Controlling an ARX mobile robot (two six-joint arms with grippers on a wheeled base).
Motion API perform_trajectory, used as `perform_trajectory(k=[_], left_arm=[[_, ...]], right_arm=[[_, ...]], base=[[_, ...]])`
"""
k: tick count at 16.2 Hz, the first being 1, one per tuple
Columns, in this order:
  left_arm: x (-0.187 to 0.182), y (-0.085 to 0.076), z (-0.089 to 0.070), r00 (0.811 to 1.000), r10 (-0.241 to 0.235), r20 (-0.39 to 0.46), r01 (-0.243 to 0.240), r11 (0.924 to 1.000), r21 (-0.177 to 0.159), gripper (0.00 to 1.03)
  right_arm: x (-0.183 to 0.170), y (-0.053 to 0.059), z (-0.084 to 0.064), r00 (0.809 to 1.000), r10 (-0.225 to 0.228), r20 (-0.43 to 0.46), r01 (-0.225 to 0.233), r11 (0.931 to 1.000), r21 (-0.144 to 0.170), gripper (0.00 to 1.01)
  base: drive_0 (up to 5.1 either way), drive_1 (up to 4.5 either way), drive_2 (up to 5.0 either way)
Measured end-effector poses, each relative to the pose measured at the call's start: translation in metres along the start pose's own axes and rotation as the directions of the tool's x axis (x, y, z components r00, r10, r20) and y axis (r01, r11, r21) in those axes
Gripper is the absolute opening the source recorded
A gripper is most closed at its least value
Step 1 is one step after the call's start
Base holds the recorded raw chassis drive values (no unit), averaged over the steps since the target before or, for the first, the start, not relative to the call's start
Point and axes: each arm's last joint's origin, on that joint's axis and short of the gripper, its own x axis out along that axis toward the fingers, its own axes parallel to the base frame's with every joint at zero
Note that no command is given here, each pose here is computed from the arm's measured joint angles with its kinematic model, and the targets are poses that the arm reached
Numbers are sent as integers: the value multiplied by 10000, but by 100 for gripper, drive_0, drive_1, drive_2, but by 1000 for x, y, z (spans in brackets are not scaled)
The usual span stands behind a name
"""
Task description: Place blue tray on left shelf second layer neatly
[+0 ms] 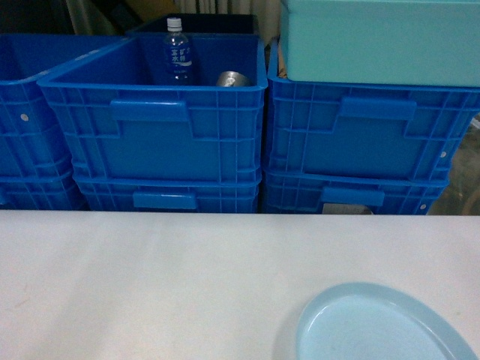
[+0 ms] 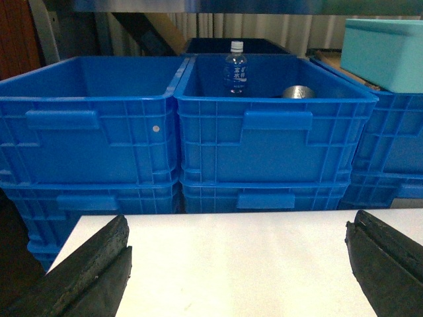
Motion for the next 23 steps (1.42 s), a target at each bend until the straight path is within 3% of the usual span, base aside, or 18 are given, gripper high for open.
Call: perform_trajectory(k=[7, 8, 9, 12, 14, 15, 16, 17, 18, 19, 20, 21, 22, 23], left_arm=[[0, 0, 0, 10000, 0, 0, 0, 10000, 0, 98], [0, 0, 0, 10000, -4, 0, 4, 10000, 0, 98], [0, 0, 0, 10000, 4, 0, -4, 10000, 0, 98], [0, 0, 0, 10000, 0, 0, 0, 10000, 0, 98], [0, 0, 0, 10000, 0, 0, 0, 10000, -4, 98], [0, 0, 0, 10000, 0, 0, 0, 10000, 0, 98], [0, 0, 0, 10000, 0, 0, 0, 10000, 0, 98], [0, 0, 0, 10000, 0, 0, 0, 10000, 0, 98], [0, 0, 0, 10000, 0, 4, 0, 10000, 0, 98], [0, 0, 0, 10000, -4, 0, 4, 10000, 0, 98], [0, 0, 0, 10000, 0, 0, 0, 10000, 0, 98], [0, 0, 0, 10000, 0, 4, 0, 10000, 0, 98], [0, 0, 0, 10000, 0, 4, 0, 10000, 0, 98], [0, 0, 0, 10000, 0, 0, 0, 10000, 0, 98]], right_arm=[[0, 0, 0, 10000, 8, 23, -8, 10000, 0, 98], [1, -4, 3, 9997, 142, 220, -142, 9999, -27, 98], [4, -11, 2, 9999, -68, 83, 68, 10000, -14, 98], [10, -23, -1, 9994, 57, -335, -44, 9993, 382, 98], [15, -25, -3, 9975, 312, -631, -261, 9965, 800, 98], [21, -25, -5, 9876, 919, -1272, -720, 9856, 1529, 98], [29, -26, -2, 9734, 1532, -1701, -1134, 9681, 2235, 98], [43, -24, 4, 9457, 2393, -2200, -1614, 9332, 3210, 98], [56, -23, 4, 9167, 3041, -2592, -1868, 8996, 3948, 98], [68, -21, -2, 8718, 3775, -3123, -1946, 8519, 4863, 98], [81, -22, -13, 8250, 4395, -3553, -1728, 7947, 5819, 98], [89, -24, -22, 7963, 4624, -3900, -1279, 7589, 6385, 98], [93, -23, -27, 7730, 4783, -4167, -1011, 7414, 6634, 98], [96, -21, -36, 7475, 4797, -4594, -624, 7393, 6705, 98]], base=[[0, 0, 0], [0, 0, 0], [0, 0, 0], [0, 0, 0], [0, 0, 0], [0, 0, 0], [0, 0, 0], [0, 0, 0], [0, 0, 0], [0, 0, 0], [0, 0, 0], [0, 0, 0], [0, 0, 0], [0, 0, 0]])
